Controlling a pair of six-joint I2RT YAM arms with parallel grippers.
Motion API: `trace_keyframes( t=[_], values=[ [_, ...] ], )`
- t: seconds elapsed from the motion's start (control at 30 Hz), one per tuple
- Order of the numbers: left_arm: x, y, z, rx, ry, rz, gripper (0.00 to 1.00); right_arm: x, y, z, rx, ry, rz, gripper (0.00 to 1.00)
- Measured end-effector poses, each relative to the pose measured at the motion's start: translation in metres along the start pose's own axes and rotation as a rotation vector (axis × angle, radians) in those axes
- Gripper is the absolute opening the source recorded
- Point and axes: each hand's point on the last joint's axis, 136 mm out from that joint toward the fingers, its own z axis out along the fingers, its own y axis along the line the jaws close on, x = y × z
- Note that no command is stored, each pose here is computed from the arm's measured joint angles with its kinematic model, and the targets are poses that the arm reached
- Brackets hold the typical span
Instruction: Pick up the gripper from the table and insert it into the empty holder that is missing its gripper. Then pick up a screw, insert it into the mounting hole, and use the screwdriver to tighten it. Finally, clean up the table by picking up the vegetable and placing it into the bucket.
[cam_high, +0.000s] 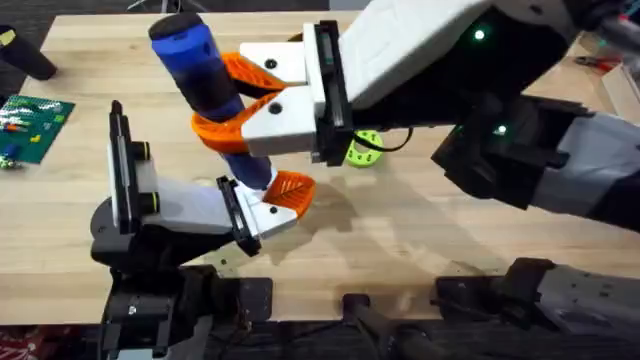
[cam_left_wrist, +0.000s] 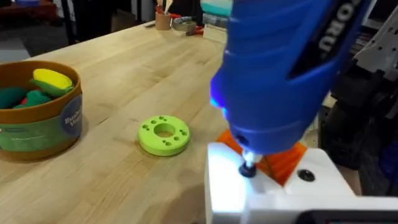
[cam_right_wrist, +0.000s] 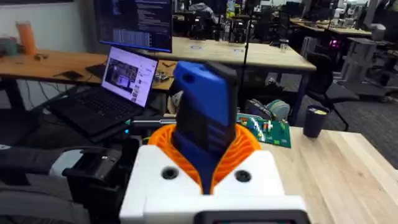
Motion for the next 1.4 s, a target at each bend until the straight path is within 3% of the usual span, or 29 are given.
trace_keyframes(
  t=[1.4],
  values=[
    [0.0, -0.0001, 0.0, 0.0, 0.0, 0.0, 0.007, 0.0005, 0.0008, -0.0005, -0.001, -0.01, 0.004, 0.054]
  ],
)
